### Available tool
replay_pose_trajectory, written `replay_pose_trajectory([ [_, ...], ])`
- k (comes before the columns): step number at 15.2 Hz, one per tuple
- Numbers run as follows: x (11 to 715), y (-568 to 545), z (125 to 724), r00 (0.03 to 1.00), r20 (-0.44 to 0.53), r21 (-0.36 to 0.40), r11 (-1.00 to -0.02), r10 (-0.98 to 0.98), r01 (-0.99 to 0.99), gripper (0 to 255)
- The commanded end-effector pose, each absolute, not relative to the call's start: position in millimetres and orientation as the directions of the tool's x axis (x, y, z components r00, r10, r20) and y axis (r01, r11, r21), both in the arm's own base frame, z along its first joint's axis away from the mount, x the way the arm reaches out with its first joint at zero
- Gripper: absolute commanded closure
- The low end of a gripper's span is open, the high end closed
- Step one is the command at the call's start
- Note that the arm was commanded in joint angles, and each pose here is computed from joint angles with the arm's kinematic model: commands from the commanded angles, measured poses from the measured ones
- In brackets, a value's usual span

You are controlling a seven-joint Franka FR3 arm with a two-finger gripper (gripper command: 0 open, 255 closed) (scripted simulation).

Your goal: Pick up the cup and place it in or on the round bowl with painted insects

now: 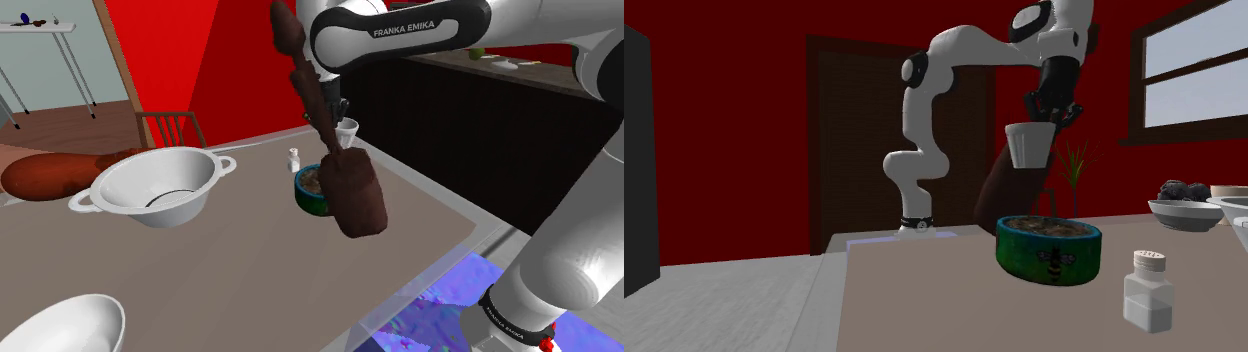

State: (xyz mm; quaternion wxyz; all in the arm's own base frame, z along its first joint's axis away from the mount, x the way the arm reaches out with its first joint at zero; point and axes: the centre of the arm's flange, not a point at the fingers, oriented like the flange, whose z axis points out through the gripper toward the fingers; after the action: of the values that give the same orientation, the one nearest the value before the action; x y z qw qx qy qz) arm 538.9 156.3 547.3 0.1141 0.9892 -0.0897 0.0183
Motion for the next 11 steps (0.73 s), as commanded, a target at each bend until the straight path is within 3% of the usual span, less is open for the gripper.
replay_pose_trajectory([
  [1, 559.9, 172.0, 546.9, 0.983, 0.056, 0.222, -0.958, -0.174, -0.183, 255],
  [11, 567.0, 176.7, 500.0, 0.983, 0.056, 0.222, -0.958, -0.174, -0.183, 255],
])
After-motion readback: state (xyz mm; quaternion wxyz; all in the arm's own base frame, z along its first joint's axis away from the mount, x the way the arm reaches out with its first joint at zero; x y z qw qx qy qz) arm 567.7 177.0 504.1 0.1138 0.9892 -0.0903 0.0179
